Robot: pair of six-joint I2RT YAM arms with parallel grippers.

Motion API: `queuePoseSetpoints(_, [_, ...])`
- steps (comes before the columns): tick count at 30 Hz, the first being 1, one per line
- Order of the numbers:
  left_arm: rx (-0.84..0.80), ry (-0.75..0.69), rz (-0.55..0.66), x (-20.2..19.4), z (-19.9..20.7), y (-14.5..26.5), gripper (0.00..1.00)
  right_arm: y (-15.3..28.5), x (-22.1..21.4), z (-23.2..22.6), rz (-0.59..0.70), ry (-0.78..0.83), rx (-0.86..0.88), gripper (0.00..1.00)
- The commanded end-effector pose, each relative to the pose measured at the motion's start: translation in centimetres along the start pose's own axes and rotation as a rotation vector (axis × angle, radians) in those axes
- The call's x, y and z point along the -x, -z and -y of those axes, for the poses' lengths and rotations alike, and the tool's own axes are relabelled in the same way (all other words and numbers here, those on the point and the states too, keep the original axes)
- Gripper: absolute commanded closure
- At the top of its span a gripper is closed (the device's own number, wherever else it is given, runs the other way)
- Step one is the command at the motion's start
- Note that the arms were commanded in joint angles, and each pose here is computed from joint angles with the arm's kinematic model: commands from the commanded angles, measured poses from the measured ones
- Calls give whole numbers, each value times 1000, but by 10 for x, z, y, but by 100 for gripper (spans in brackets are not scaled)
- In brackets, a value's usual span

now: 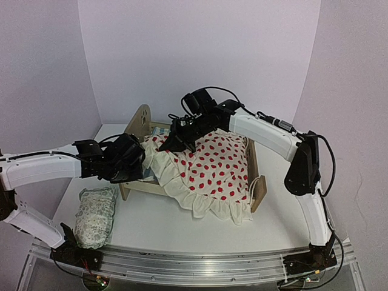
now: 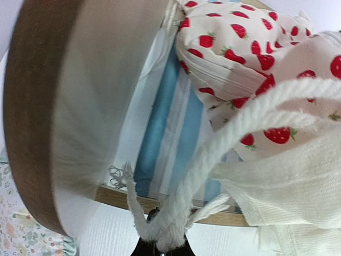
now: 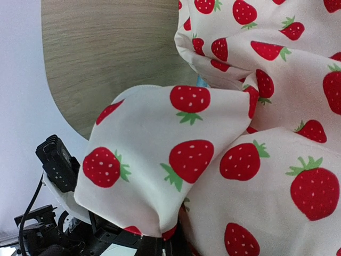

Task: Set up the pet bed
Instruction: Cross the left ropes of the mattress closest to the robot.

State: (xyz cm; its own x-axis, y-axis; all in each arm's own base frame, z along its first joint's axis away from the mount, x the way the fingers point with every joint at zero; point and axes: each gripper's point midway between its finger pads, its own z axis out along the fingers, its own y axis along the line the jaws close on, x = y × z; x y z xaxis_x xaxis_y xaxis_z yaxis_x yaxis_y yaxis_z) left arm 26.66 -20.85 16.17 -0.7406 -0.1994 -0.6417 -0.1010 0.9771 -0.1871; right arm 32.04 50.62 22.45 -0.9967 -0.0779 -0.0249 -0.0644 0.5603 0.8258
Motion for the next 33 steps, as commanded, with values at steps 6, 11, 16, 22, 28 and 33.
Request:
queuePoseSetpoints(6, [49, 1, 13, 11, -16, -4, 98, -16, 4, -6, 22, 41, 18, 100])
queuePoseSetpoints(11, [62, -5, -44, 8, -19, 6, 98, -18, 5, -1, 33, 42, 0, 100])
queuePoseSetpoints(16, [31, -33, -104, 4, -20, 20, 98, -22, 4, 3, 33, 40, -12, 100])
queuePoseSetpoints(22, [84, -73, -120, 0, -31, 16, 98, -31, 5, 8, 35, 37, -25, 100])
queuePoseSetpoints(28, [74, -118, -81, 11, -21, 3, 97, -35, 6, 14, 38, 36, -39, 100])
queuePoseSetpoints(33, [87, -175, -62, 21, -16, -4, 97, -35, 7, 16, 45, 40, -49, 100])
